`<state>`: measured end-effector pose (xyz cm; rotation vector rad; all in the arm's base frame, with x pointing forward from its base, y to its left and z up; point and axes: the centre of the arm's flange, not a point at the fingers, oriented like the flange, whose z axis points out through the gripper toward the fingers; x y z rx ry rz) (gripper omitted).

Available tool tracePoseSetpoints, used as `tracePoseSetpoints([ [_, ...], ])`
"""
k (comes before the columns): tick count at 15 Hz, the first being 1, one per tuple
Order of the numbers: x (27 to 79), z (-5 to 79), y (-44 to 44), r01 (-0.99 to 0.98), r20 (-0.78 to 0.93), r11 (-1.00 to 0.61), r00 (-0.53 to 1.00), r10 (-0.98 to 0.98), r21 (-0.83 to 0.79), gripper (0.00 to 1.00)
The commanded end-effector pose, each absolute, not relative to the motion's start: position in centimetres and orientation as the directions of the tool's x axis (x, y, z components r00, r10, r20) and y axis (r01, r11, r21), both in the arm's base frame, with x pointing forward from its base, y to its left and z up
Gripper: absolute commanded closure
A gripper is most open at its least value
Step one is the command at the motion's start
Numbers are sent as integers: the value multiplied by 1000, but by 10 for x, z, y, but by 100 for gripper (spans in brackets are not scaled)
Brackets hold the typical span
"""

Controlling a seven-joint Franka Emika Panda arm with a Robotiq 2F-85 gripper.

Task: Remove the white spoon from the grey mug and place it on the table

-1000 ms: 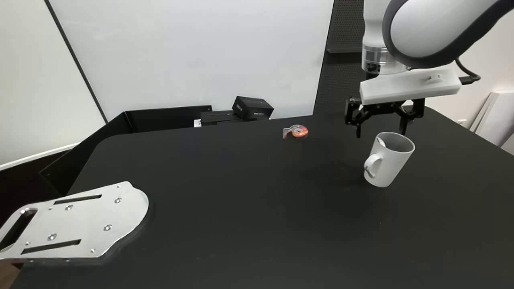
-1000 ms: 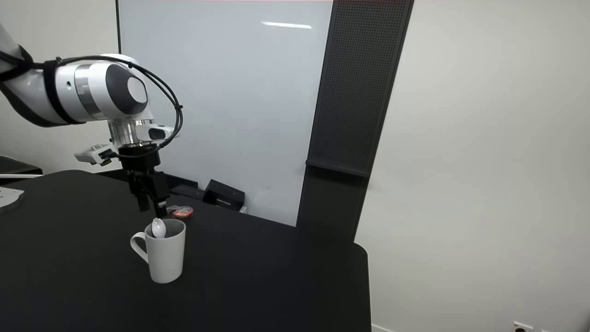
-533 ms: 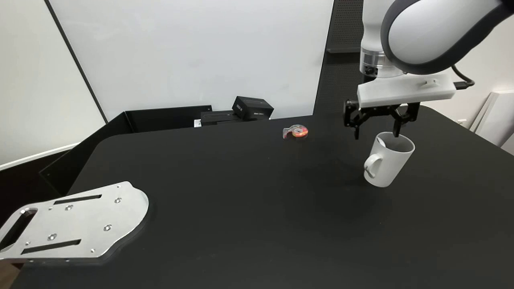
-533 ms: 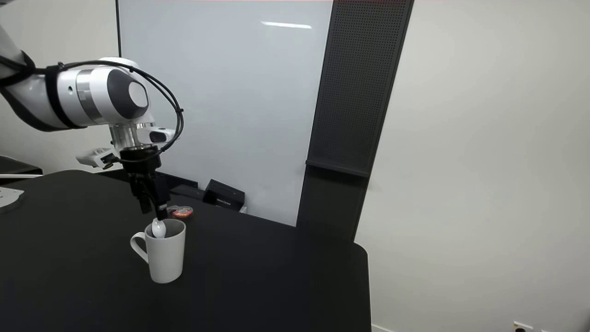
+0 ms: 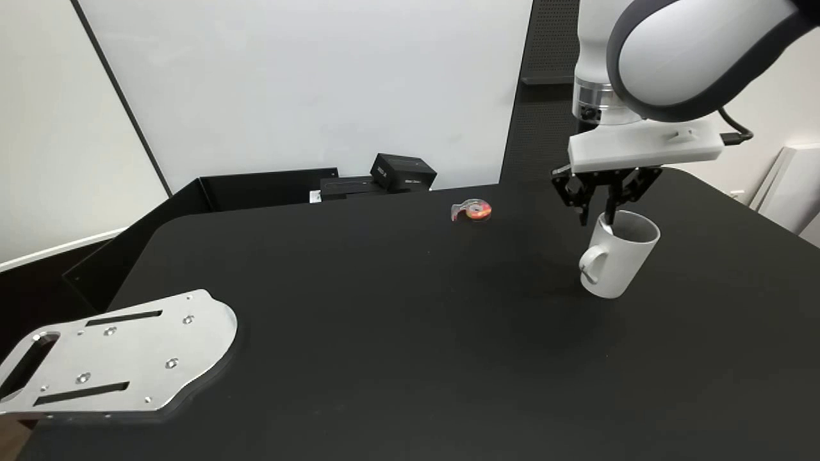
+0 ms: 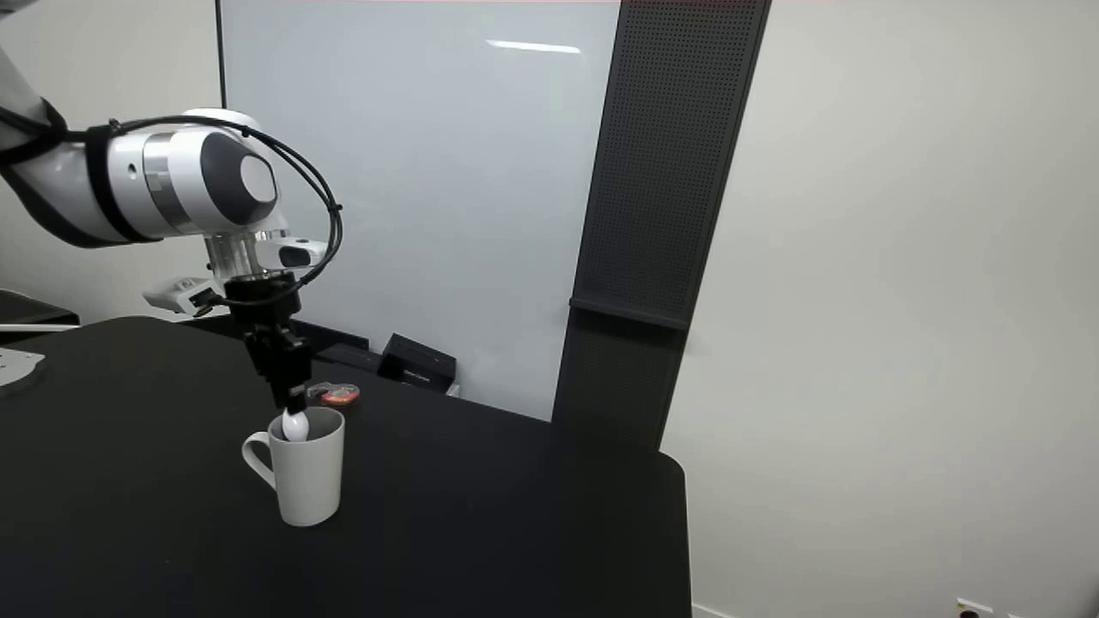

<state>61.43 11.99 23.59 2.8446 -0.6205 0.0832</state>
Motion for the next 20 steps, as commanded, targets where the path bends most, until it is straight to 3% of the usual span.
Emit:
tracePoseSetpoints([
  [1, 616, 239, 120, -423, 112, -883, 906, -408, 203, 96],
  [3, 617, 241, 121, -427, 113, -882, 904, -412, 201, 100],
  [10, 625, 257, 123, -433, 132, -881, 901, -414, 190, 99],
  [20, 655, 358, 142, -417, 90, -884, 909, -407, 210, 99],
])
